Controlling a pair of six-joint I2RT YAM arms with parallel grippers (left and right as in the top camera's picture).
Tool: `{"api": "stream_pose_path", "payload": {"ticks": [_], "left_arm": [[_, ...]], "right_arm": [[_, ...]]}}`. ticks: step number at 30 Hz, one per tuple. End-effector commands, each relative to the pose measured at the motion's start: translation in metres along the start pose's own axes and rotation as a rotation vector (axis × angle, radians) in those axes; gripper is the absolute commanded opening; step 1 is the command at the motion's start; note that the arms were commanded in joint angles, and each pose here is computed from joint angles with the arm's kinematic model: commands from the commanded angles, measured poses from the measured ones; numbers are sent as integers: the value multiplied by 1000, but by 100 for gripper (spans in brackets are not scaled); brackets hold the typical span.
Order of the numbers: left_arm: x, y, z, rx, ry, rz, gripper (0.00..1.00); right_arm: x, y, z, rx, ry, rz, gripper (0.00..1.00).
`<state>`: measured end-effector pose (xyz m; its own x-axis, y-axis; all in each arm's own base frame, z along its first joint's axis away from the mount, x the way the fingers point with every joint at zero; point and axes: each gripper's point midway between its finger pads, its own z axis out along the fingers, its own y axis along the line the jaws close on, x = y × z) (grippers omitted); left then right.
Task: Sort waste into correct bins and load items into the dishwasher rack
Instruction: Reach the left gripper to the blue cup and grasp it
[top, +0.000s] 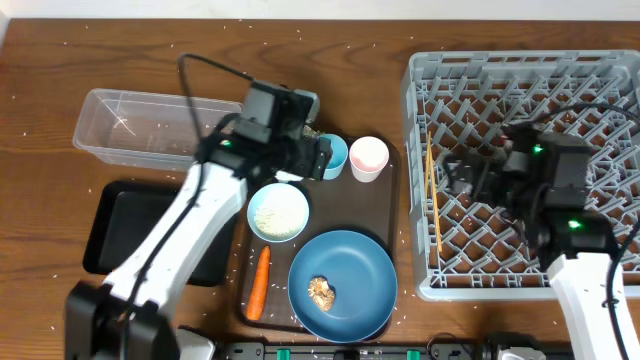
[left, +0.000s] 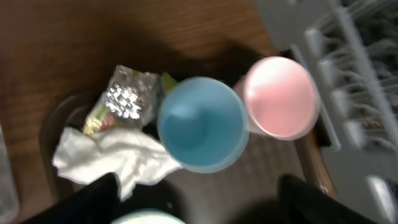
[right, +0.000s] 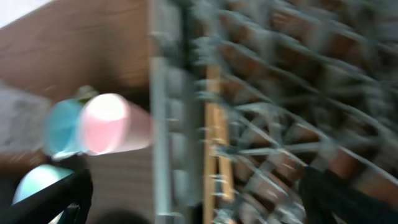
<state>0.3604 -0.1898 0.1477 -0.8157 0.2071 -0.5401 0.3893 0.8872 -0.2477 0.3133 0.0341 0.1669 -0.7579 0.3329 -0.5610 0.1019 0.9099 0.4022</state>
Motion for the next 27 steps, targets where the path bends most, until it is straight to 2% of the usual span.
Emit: {"api": "stream_pose_path", "payload": {"ticks": [1, 9, 15, 17, 18, 26, 27], "left_arm": [[-8, 19, 19, -89, -7, -27, 72], [6, 24, 60, -58, 62, -50, 66], [14, 28, 81, -53, 89, -56, 39], [14, 28, 82, -53, 91, -56, 25], [15, 28, 82, -54, 93, -57, 22], [33, 31, 85, -60, 140, -66, 19], [34, 31, 85, -60, 142, -67, 15]], "right_arm": [[-2, -26, -2, 106, 3, 74, 99], [14, -34, 4, 131, 82, 53, 99], [17, -35, 7, 136, 101, 58, 99], [20, -36, 7, 139, 111, 60, 99], [21, -36, 6, 140, 115, 61, 99], [25, -37, 6, 145, 130, 65, 99], [25, -37, 6, 145, 132, 66, 99]]}}
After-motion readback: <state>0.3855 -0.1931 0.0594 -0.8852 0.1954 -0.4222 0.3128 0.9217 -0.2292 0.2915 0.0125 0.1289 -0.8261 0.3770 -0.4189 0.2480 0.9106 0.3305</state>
